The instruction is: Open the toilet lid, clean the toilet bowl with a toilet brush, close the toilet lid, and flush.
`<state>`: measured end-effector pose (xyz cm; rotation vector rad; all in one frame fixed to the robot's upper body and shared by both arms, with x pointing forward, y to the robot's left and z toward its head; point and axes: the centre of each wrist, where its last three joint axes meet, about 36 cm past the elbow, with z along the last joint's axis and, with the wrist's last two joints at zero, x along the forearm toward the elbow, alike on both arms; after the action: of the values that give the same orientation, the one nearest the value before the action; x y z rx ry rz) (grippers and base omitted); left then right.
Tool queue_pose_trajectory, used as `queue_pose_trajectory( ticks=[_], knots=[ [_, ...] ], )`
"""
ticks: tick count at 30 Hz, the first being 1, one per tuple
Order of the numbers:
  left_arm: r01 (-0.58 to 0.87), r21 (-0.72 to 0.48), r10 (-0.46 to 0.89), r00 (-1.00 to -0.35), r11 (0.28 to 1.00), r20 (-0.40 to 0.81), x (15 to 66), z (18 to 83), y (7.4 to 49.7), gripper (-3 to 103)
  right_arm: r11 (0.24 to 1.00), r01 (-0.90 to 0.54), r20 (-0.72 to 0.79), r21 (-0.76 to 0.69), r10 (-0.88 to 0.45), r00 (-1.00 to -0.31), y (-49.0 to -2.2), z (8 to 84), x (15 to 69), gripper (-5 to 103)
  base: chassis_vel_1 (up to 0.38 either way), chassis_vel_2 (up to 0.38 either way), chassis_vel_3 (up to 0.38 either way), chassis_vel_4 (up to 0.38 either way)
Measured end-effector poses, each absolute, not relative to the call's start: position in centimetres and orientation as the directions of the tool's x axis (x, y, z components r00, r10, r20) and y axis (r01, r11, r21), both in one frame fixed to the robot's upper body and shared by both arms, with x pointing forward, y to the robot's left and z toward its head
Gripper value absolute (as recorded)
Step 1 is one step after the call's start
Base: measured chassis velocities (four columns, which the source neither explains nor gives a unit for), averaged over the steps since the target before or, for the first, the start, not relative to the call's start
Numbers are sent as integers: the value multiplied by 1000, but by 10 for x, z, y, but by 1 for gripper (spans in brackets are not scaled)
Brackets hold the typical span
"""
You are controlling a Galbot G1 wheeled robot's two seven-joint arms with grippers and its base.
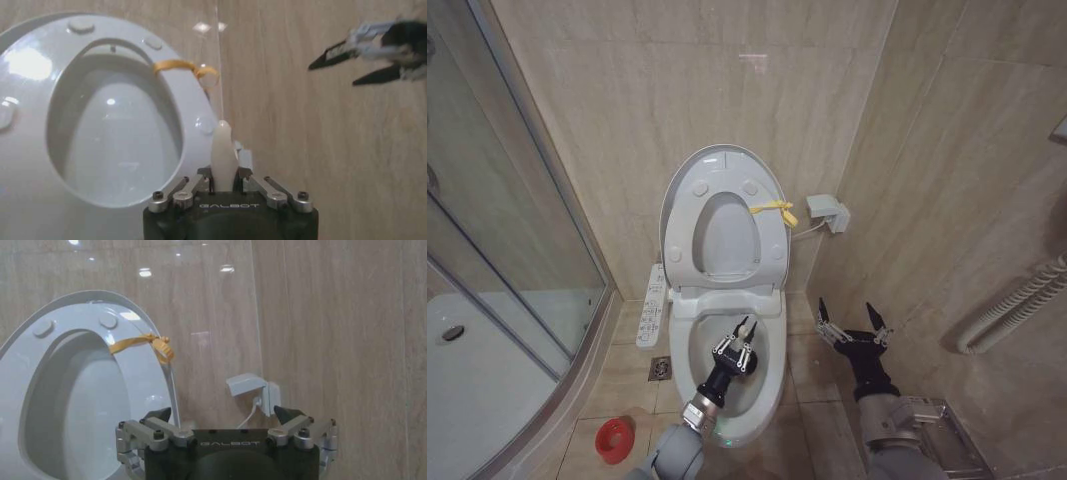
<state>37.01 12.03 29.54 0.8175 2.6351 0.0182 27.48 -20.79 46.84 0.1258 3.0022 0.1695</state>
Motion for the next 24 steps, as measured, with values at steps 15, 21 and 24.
queue_pose_trajectory(
  ticks=[15,21,24],
  knots=[
    [573,105,575,-762,813,-297,376,273,120,22,990,76,-127,117,90,-988,-208,468,275,100,0,0,0,0],
    [557,128,570,-781,821,-255,394,255,130,22,990,76,-127,117,90,-988,-208,468,275,100,0,0,0,0],
    [540,151,561,-792,828,-240,405,246,138,22,990,76,-127,117,90,-988,-208,468,275,100,0,0,0,0]
  ],
)
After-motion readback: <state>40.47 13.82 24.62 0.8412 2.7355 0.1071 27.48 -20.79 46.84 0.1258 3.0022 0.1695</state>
